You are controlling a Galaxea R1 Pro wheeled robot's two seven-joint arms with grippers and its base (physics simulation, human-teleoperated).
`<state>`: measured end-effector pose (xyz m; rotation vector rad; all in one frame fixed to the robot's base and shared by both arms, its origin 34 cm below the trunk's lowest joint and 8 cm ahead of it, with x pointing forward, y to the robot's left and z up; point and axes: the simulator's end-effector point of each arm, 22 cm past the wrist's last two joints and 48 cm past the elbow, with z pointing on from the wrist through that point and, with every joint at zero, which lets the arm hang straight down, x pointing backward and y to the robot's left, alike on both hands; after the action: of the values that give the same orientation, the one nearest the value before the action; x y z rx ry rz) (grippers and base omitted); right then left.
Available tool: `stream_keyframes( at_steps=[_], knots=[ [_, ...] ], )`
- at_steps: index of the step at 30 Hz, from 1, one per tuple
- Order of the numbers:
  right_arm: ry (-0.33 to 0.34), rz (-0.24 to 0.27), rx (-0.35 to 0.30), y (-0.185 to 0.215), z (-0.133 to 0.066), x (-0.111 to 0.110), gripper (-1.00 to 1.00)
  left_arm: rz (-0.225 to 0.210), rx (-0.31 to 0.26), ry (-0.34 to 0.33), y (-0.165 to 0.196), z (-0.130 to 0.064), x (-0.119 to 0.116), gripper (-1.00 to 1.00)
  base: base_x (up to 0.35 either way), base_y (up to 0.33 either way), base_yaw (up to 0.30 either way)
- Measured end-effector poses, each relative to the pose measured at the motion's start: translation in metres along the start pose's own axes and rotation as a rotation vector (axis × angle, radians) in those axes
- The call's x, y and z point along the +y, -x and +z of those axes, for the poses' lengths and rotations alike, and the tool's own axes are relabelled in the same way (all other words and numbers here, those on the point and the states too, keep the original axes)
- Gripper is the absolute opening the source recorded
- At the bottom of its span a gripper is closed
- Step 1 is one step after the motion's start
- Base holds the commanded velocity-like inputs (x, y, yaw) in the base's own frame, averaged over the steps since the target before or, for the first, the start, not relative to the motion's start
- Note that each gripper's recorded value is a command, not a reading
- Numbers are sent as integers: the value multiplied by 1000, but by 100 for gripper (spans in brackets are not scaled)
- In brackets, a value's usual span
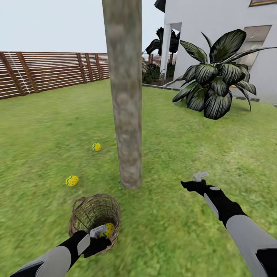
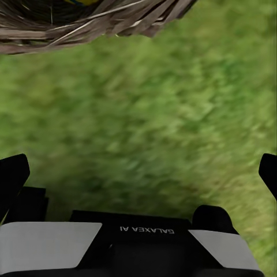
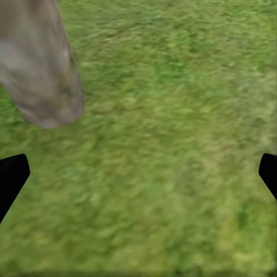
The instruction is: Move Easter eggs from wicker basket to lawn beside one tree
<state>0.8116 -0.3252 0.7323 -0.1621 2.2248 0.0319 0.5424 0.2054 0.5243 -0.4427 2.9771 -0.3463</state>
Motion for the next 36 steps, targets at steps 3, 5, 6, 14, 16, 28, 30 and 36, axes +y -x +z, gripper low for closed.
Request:
stream_keyframes(
  at_steps=[3,5,6,14,16,28,30,36],
  knots=[
    [0,0,0,0,0,0,100,0,0,-1,0,0,-1,100,-102,-128,0],
    [0,0,0,0,0,0,100,2,1,1,-1,0,-1,100,-150,-245,0],
    [-1,0,0,0,0,0,100,4,2,2,-1,1,-1,100,-151,-282,0],
    [0,1,0,0,0,0,100,-1,-11,14,6,-2,10,100,-95,-231,0],
    [-1,1,0,0,0,0,100,-7,-57,46,31,-12,38,100,-8,-38,0],
    [3,5,18,-9,1,2,100,32,-286,-84,153,-128,176,100,-1,-3,0],
    [3,6,18,-10,1,3,100,34,-287,-83,154,-128,176,100,0,0,0],
    [4,6,19,-10,2,4,100,68,-269,-43,151,-130,188,100,0,0,0]
  ],
)
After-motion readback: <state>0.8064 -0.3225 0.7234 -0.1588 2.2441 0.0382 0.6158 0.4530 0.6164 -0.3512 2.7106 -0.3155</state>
